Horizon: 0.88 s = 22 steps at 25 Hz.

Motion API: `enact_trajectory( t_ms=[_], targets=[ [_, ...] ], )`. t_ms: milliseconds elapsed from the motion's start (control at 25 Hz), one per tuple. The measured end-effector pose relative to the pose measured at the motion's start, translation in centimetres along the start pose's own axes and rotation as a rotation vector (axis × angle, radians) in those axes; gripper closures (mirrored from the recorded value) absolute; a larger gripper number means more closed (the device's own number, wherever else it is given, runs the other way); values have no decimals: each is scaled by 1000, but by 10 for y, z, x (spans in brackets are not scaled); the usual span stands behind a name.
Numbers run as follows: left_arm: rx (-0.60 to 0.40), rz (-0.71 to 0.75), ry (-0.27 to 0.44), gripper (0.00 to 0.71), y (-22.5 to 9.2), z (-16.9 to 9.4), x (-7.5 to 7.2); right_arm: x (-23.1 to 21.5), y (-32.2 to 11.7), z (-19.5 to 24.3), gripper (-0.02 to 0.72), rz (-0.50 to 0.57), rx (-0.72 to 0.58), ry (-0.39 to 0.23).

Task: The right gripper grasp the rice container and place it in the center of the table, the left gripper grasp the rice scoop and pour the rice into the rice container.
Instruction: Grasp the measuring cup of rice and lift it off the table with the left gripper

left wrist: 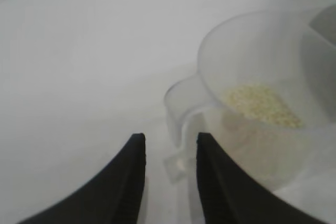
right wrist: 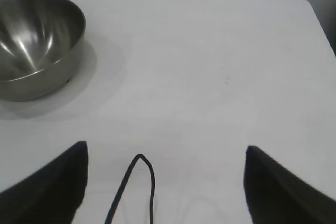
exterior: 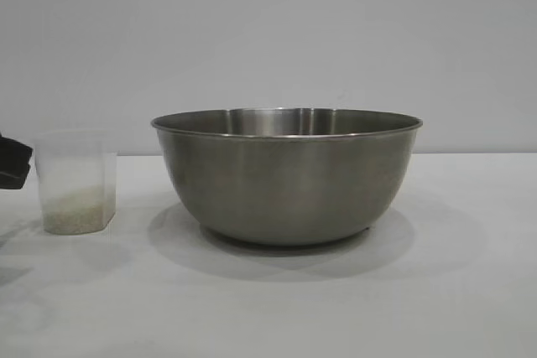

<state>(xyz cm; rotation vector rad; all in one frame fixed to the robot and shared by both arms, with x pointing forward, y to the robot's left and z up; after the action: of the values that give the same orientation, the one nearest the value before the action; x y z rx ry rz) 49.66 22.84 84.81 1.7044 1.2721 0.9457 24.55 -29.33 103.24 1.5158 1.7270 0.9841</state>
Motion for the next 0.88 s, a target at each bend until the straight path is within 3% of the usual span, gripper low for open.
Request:
enact_trajectory(
  t_ms=[840, 880],
  targets=[
    [-36, -7, 25, 457, 5, 35, -2, -2, 0, 0, 182, 8, 0, -22],
    [-39, -5, 25, 504, 6, 36, -3, -3, 0, 0, 182, 8, 0, -24]
  ],
)
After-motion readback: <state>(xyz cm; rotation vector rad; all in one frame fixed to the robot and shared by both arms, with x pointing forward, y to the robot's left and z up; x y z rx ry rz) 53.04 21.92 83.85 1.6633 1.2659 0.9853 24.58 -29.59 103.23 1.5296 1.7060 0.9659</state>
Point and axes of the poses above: a point on each arm's last joint axis where the gripper is mounted, z pointing out along that axis toward the gripper, x along the wrist's bending axis when the last joint is at zero, y = z × x, the point moved 2 cm from there along z, pointing out along that axis toward the gripper, and after that the axes turned 2 degrees about z, right-handed, at the moved point
